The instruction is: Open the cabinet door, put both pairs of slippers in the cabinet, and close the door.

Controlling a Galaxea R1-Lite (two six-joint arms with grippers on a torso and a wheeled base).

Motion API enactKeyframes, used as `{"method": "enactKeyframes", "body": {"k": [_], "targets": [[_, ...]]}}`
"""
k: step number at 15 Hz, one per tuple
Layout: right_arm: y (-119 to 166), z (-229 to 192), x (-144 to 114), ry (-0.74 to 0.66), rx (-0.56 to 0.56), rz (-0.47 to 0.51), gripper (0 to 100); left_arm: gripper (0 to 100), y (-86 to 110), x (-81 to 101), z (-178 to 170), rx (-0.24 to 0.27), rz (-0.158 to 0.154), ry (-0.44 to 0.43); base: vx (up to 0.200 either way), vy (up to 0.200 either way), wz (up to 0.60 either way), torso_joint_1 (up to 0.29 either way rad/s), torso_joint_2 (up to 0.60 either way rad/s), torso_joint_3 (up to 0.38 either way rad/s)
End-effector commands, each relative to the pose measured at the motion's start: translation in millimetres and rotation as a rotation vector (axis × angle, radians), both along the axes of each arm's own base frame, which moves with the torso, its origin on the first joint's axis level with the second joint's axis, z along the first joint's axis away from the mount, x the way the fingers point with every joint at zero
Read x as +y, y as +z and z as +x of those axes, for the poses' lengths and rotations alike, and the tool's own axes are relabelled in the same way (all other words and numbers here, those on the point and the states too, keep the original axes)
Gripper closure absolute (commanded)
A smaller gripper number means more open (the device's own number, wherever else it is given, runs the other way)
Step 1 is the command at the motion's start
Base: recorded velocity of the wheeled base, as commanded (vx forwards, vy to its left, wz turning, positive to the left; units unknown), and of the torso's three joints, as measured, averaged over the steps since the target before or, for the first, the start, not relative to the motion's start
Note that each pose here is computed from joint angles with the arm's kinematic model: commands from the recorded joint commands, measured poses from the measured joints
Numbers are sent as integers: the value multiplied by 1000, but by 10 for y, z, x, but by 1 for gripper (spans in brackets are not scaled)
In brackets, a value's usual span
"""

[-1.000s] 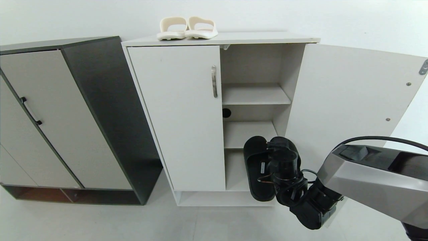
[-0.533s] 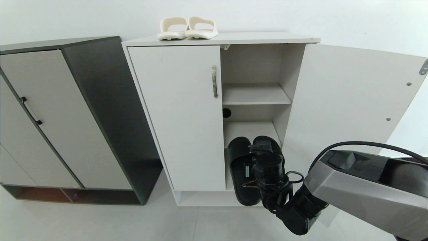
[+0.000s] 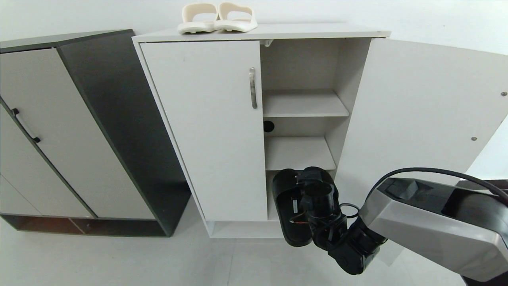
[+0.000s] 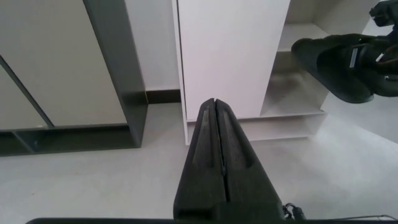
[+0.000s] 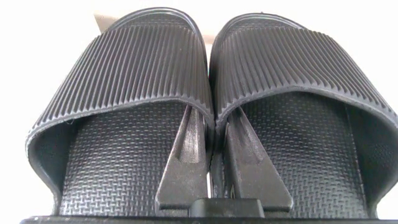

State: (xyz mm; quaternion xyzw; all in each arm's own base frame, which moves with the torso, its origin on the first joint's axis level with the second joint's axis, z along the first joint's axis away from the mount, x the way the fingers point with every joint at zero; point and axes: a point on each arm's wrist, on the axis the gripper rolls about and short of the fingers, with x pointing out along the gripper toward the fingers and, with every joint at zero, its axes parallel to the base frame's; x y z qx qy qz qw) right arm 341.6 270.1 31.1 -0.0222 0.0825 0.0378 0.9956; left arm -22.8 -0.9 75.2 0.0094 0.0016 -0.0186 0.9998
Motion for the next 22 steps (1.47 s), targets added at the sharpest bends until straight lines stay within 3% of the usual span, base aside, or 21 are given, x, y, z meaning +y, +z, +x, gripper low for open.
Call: {"method": "enactKeyframes", "body": {"k": [1,9,13,19,22], "targets": [[48,25,27,12,0,5,100,100,0,0,2,2,3,-1,0,0,0,7,7,-183],[556,-73,-23,8,-137,111,100,100,0,0,1,1,3,2,0,0,0,4,3,-164],[385,-63,-33,4,-98,86,100,100,0,0,1,1,4,0,0,0,0,0,0,0],[382,-32,-67,-7,-98,87,100,100,0,0,1,1,3,2,0,0,0,0,0,0],[395,-34,-68,-7,-100,89,100,100,0,0,1,1,3,0,200,0,0,-1,2,7]]}}
